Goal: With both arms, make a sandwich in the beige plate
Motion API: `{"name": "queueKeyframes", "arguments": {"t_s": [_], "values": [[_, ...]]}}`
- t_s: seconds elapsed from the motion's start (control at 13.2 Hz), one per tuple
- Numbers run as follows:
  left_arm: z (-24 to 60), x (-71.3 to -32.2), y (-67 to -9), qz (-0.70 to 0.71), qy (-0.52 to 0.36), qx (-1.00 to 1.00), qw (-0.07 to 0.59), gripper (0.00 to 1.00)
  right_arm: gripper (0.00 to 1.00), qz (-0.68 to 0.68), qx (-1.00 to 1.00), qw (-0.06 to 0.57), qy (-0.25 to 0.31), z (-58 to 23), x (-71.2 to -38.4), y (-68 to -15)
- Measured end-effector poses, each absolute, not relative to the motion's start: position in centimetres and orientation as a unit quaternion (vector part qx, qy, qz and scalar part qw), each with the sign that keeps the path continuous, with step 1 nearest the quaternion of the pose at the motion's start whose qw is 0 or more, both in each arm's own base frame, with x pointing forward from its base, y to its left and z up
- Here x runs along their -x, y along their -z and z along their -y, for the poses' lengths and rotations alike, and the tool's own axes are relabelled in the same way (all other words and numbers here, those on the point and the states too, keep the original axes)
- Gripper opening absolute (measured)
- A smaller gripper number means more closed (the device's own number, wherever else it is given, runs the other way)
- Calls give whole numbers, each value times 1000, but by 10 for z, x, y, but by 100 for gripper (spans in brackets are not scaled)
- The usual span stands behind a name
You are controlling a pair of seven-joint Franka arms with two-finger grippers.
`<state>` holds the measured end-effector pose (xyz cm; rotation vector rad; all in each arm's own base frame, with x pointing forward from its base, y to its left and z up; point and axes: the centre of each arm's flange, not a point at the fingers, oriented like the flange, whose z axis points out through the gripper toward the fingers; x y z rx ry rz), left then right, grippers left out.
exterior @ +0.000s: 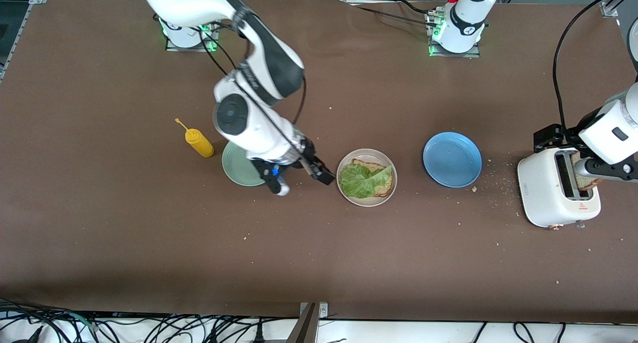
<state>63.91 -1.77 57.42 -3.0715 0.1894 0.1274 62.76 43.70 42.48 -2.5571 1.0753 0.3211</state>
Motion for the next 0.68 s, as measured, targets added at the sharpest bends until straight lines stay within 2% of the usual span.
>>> {"name": "queueKeyframes", "arguments": {"t_s": [0.23,0.45,0.68], "values": [[-27,-641,-567,-30,-49,998,32,100,99,-265,947,139,-118,-361,-638,-468],[-104,-645,-540,2,-64,998,25,100,99,-115,988,65,-77,-280,-649,-497],[-149,-656,-511,24,-52,998,33,100,100,-29,997,23,-64,-215,-658,-515]]}}
